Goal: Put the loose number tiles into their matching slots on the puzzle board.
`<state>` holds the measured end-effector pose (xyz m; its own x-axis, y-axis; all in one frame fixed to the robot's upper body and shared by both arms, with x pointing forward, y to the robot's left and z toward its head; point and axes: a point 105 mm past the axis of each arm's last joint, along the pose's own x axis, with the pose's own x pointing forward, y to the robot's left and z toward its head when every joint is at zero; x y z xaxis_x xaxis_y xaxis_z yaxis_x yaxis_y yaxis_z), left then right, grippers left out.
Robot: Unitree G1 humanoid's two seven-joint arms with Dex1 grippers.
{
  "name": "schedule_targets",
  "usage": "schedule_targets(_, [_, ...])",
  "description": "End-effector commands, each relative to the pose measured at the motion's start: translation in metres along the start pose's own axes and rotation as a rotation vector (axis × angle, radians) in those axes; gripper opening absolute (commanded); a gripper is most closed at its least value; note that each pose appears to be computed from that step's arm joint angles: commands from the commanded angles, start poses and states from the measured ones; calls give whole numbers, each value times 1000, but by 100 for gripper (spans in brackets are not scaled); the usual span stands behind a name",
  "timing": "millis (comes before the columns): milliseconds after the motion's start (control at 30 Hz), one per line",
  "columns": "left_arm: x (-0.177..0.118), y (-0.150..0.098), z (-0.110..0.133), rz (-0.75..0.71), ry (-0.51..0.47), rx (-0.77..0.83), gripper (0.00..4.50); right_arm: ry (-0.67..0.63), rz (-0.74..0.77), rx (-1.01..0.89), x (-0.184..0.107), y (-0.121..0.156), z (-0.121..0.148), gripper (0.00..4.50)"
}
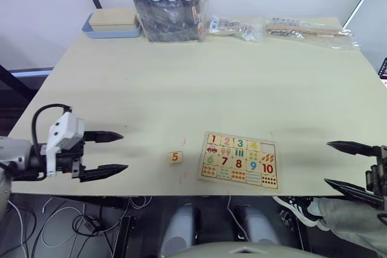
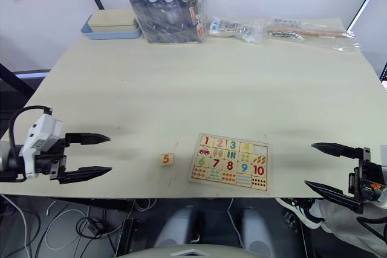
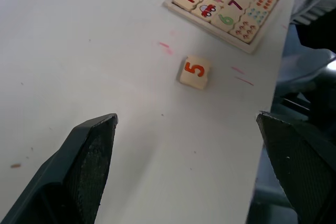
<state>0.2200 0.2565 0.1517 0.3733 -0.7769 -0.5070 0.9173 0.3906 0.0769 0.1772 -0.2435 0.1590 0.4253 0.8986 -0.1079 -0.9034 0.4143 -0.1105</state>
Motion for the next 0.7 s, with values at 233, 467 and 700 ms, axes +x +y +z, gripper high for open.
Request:
schedule_targets(233, [43, 0, 4, -31, 47, 169, 447, -30, 117, -61, 25, 4, 16, 450])
schedule_targets(467, [70, -2, -3, -78, 74, 214, 447, -41, 152, -71, 35, 6, 19, 450])
schedule_targets(700, [90, 2, -10, -76, 87, 267, 447, -46, 154, -75, 38, 6, 19, 450])
